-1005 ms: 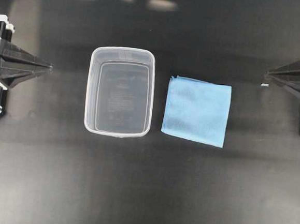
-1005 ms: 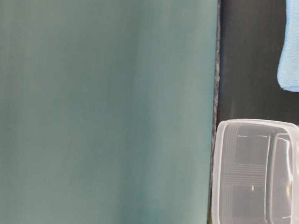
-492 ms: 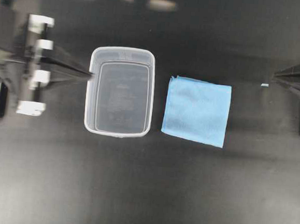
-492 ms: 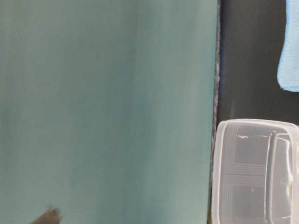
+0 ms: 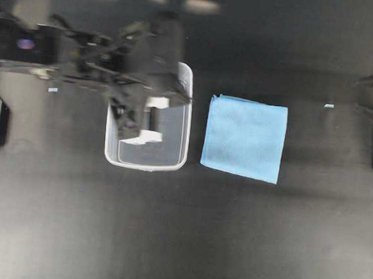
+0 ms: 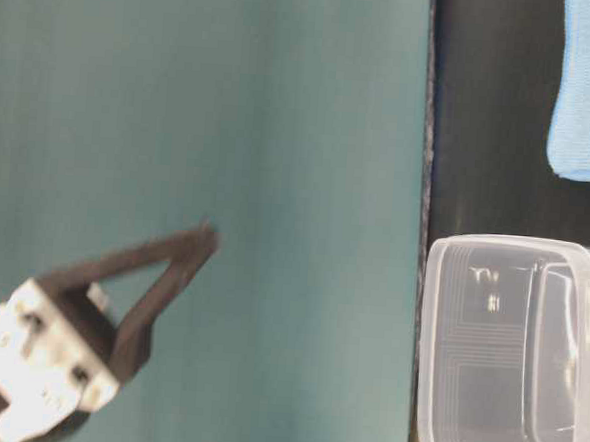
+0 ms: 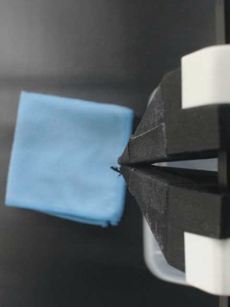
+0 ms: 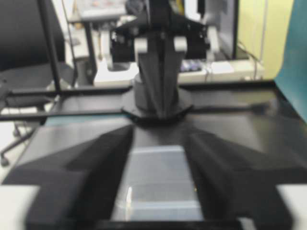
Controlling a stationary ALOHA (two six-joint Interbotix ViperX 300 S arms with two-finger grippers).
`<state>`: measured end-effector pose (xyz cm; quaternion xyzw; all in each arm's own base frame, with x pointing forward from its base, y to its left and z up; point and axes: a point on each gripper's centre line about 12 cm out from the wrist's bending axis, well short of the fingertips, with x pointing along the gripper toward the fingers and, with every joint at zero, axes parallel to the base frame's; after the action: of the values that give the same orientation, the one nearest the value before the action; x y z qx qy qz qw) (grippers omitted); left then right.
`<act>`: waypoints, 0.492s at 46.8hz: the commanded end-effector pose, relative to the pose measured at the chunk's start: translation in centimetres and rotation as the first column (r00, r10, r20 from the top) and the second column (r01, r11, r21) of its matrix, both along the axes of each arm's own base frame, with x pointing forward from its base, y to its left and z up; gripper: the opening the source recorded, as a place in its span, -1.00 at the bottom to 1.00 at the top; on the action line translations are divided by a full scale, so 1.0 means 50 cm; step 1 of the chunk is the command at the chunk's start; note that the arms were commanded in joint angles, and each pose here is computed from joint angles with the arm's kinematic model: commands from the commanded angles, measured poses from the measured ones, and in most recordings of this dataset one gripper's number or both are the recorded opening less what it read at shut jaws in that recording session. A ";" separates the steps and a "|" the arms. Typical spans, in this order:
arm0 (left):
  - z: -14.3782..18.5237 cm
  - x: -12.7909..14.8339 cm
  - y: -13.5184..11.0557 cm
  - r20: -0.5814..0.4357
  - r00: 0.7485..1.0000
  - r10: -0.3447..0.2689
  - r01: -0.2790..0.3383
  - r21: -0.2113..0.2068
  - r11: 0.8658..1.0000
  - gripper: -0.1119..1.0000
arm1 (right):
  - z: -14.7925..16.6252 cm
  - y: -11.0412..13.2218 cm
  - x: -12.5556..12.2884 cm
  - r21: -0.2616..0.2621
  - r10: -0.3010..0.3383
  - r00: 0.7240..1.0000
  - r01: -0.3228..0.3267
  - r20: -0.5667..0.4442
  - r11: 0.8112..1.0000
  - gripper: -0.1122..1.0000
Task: Place the blue towel into the container with the left arm.
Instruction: 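Lower the left gripper onto the blue towel and pinch its center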
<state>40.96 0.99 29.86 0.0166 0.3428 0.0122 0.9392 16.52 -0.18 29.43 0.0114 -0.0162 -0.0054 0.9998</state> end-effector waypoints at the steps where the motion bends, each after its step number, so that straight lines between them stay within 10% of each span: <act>1: 0.006 0.047 0.003 0.005 1.000 -0.018 0.018 0.027 0.999 -0.74 | 0.014 -0.001 -0.002 0.004 -0.002 1.000 0.002 0.025 1.000 0.23; 7: -0.031 0.099 0.013 -0.075 0.997 -0.022 0.026 0.043 0.999 -0.27 | 0.020 0.000 -0.007 0.004 -0.002 0.999 0.001 0.040 1.000 0.59; 16: -0.108 0.164 0.015 -0.190 0.982 -0.019 0.027 0.036 0.999 0.68 | 0.022 0.000 -0.009 0.006 -0.002 0.999 0.001 0.046 1.000 0.62; 23: -0.180 0.211 0.020 -0.240 0.971 -0.021 0.031 0.038 0.999 0.84 | 0.022 0.000 -0.010 0.004 -0.002 0.999 0.001 0.048 1.000 0.62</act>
<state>50.16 1.99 21.75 0.0387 0.4529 0.0057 0.8907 15.95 -0.18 29.98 0.0121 -0.0330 -0.0052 0.9994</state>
